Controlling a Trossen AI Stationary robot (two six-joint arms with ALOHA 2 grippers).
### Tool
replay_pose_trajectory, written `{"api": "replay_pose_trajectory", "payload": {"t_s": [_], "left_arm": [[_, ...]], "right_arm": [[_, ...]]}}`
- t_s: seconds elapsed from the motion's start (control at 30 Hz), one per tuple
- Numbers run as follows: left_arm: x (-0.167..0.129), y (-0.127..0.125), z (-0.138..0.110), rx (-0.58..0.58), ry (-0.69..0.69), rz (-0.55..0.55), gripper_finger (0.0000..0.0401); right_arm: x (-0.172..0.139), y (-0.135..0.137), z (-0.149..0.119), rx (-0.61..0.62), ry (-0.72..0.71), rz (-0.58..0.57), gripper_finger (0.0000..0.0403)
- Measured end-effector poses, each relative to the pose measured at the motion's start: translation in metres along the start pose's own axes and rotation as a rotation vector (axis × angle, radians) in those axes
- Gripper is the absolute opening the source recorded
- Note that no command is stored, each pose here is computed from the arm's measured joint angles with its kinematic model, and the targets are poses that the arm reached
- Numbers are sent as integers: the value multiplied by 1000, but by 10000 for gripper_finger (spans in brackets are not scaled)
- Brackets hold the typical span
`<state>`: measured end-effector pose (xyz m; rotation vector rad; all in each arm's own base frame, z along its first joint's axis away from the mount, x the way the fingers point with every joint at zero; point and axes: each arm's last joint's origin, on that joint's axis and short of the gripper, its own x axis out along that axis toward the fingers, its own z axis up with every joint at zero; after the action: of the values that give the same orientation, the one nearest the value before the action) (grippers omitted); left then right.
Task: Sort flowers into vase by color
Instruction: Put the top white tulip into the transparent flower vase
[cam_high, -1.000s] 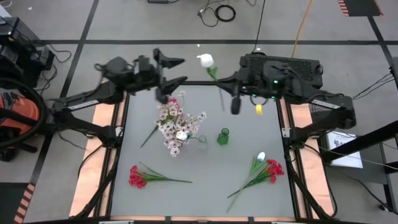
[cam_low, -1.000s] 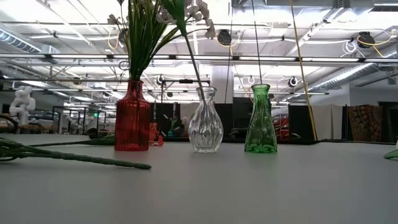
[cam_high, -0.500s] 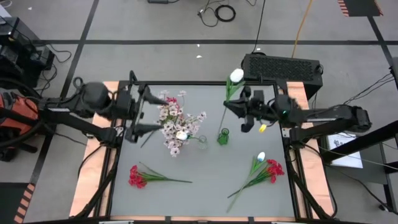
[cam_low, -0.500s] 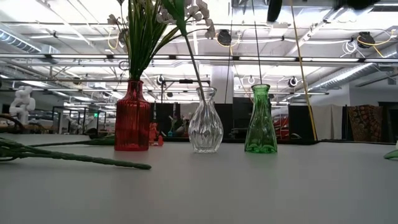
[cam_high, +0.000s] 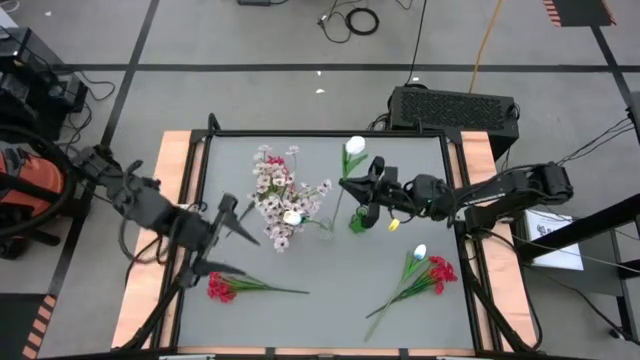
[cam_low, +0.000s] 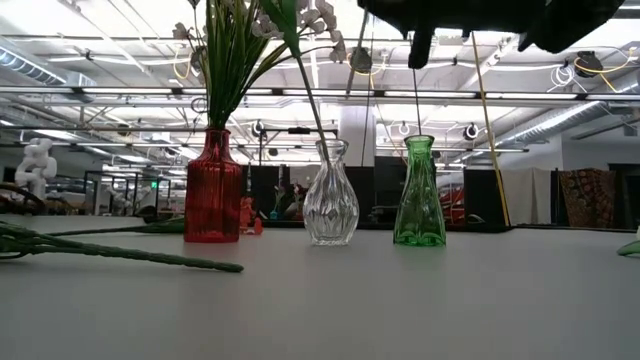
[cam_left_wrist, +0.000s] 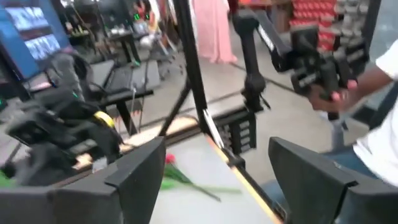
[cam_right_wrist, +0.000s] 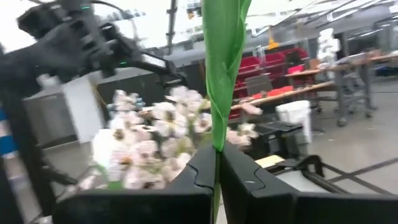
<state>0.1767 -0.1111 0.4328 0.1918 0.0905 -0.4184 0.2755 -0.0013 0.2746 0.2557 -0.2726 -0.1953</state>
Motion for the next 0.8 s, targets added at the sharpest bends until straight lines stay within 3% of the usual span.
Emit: {"api": "replay_pose_trajectory", "payload": {"t_s": [0.37,0.8], "left_arm": [[11,-44,-45,-14,143,-29,258],[20,-61,-87,-65,205,25,258]], "right_arm": [[10,-6,-27,-26,39,-85,3],[16,-14,-44,-63,47,-147,4]]}}
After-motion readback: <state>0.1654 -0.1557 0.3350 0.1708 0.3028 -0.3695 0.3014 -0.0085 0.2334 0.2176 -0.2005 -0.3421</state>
